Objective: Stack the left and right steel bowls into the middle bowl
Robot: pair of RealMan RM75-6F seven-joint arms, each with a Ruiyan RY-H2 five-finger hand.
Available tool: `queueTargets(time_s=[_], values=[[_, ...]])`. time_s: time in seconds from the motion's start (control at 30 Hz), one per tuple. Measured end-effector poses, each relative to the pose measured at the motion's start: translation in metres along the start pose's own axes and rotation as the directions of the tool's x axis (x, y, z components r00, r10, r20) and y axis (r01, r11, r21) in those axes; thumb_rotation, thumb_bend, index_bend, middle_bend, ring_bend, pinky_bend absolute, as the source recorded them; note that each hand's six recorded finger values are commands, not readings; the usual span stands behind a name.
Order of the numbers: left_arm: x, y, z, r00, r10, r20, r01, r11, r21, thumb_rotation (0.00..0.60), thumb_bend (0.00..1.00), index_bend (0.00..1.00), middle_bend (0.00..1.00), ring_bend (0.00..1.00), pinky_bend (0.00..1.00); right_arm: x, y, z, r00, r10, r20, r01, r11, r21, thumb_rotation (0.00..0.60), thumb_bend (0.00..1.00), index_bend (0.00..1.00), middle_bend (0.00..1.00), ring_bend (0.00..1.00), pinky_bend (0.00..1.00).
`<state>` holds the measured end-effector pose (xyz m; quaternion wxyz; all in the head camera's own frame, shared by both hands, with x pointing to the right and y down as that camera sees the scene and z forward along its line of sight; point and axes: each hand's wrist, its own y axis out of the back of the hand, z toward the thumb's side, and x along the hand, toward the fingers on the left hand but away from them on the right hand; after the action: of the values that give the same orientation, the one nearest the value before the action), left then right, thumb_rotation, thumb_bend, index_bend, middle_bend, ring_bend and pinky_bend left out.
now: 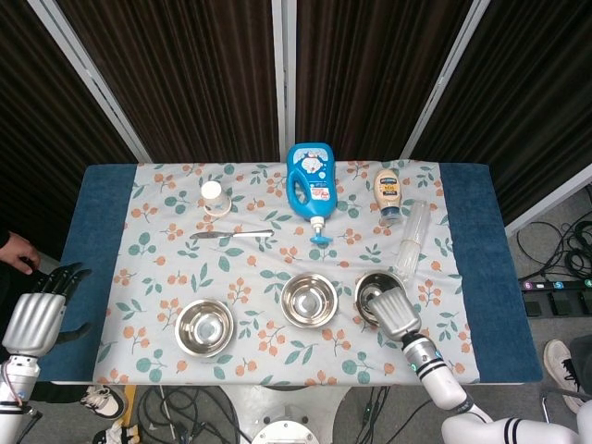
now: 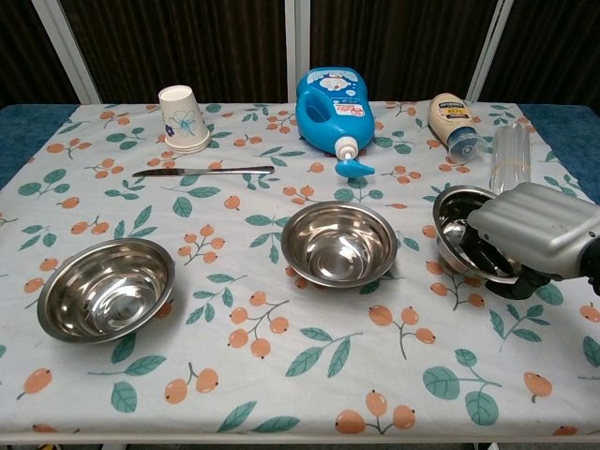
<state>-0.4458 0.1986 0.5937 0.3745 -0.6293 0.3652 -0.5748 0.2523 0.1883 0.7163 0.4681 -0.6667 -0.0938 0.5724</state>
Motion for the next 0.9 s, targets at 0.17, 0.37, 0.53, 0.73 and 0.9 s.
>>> queueTargets(time_s=[0.17, 0.37, 0.53, 0.73, 0.9], values=[[0.001, 0.001, 0.001, 1.0, 0.004, 0.001, -0.004, 1.0, -0.004, 0.6, 0.15, 0.23, 0.24, 0.17, 0.25, -0.002, 0.018, 0.006, 0.999, -0.044, -0.02, 0.044, 0.999, -0.002, 0.6, 0.35, 0.69, 0.66, 0.69, 0.63], [0.003, 0.004, 0.002, 1.0, 0.017, 0.0, -0.017, 1.0, -0.013, 0.6, 0.15, 0.23, 0.24, 0.17, 0.25, -0.013, 0.065, 0.035, 0.984, -0.145, -0.105, 0.147, 0.989, 0.009, 0.6, 0.35, 0.69, 0.66, 0.69, 0.63], [0.001, 0.007, -0.001, 1.0, 0.024, -0.008, -0.024, 1.0, -0.018, 0.6, 0.15, 0.23, 0.24, 0.17, 0.25, -0.026, 0.091, 0.074, 0.965, -0.181, -0.188, 0.187, 0.982, 0.015, 0.6, 0.35, 0.69, 0.66, 0.69, 0.63], [-0.001, 0.009, -0.008, 0.999, 0.024, -0.026, -0.025, 0.999, -0.033, 0.6, 0.15, 0.23, 0.24, 0.17, 0.25, -0.033, 0.083, 0.098, 0.965, -0.136, -0.225, 0.142, 0.99, 0.014, 0.6, 0.16, 0.63, 0.61, 0.69, 0.64], [-0.001, 0.008, -0.01, 0.999, 0.019, -0.028, -0.02, 0.999, -0.039, 0.6, 0.15, 0.23, 0.24, 0.17, 0.25, -0.036, 0.073, 0.1, 0.968, -0.091, -0.232, 0.106, 0.993, 0.051, 0.6, 0.06, 0.47, 0.47, 0.68, 0.65]])
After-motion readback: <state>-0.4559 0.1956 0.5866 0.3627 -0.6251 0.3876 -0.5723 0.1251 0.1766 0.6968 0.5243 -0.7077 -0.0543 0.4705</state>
